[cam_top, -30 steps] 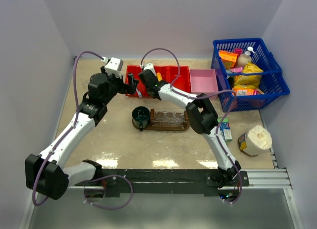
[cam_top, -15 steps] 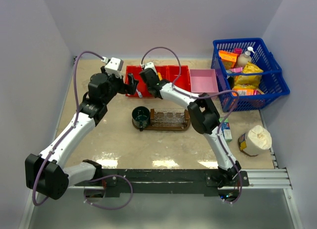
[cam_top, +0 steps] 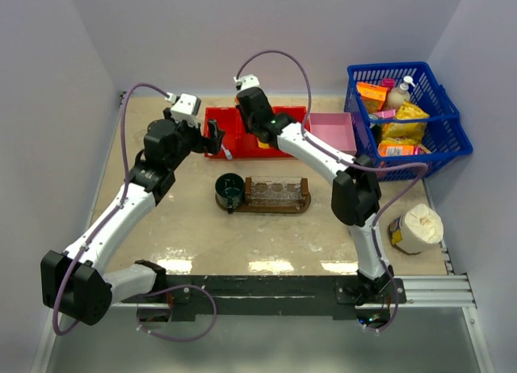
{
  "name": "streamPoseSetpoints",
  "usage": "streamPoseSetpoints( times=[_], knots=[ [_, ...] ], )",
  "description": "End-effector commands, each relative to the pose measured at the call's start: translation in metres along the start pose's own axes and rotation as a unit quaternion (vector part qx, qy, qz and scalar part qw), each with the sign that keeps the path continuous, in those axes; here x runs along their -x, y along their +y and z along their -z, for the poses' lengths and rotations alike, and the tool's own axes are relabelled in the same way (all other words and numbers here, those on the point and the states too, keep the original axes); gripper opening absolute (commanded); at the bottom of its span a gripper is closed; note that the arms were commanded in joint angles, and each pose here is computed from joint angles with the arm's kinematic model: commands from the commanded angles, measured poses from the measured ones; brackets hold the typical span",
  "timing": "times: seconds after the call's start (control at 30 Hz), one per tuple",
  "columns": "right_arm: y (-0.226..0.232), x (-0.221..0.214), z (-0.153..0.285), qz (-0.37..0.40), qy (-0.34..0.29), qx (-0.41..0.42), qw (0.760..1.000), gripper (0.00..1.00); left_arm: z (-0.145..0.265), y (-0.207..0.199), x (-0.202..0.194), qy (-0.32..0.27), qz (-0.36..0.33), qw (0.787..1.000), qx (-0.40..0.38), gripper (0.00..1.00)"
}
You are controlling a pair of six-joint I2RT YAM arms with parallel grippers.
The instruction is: Prepare toiletry sets of a toothbrush and toothpaste on the tray
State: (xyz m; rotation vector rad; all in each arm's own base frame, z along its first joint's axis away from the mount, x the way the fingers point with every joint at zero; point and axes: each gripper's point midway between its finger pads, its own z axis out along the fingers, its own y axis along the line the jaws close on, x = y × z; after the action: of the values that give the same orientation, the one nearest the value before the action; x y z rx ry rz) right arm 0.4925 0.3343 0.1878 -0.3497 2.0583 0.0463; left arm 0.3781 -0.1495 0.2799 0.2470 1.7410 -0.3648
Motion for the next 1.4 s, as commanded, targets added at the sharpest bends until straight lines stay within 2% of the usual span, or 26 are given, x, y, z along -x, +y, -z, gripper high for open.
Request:
streamPoseSetpoints(
  times=[0.0, 0.2, 0.3, 0.53, 0.77, 0.93, 1.07, 1.27, 1.37],
  knots=[
    [0.002, 0.029, 0.038, -0.007, -0.020, 0.061, 0.998, 0.00, 0.006, -0.001, 0.029, -0.042, -0.020, 0.999, -0.002, 1.00],
    [-0.003, 0.026, 0.094, 0.001, 0.005, 0.128, 0.992, 0.00, 0.009, -0.026, 0.034, -0.047, -0.070, 0.993, -0.081, 1.00],
    [-0.001, 0.020, 0.127, 0.005, 0.019, 0.170, 0.985, 0.00, 0.014, -0.051, 0.033, -0.052, -0.108, 0.980, -0.156, 1.00],
    [-0.010, 0.002, 0.194, 0.004, 0.054, 0.223, 0.973, 0.00, 0.040, -0.106, 0.021, -0.045, -0.163, 0.931, -0.324, 1.00],
    [-0.022, -0.025, 0.242, 0.008, 0.108, 0.241, 0.965, 0.00, 0.065, -0.148, -0.006, -0.015, -0.190, 0.894, -0.405, 1.00],
    [-0.018, -0.042, 0.267, 0.017, 0.140, 0.269, 0.953, 0.00, 0.073, -0.177, -0.025, 0.016, -0.191, 0.868, -0.458, 1.00],
    [-0.012, -0.048, 0.282, 0.028, 0.150, 0.300, 0.942, 0.00, 0.083, -0.186, -0.022, 0.012, -0.187, 0.855, -0.483, 1.00],
    [-0.005, -0.052, 0.304, 0.035, 0.163, 0.348, 0.923, 0.00, 0.107, -0.198, -0.036, 0.052, -0.164, 0.818, -0.549, 1.00],
    [-0.002, -0.053, 0.313, 0.039, 0.167, 0.366, 0.915, 0.00, 0.109, -0.202, -0.049, 0.076, -0.157, 0.809, -0.562, 1.00]
  ],
)
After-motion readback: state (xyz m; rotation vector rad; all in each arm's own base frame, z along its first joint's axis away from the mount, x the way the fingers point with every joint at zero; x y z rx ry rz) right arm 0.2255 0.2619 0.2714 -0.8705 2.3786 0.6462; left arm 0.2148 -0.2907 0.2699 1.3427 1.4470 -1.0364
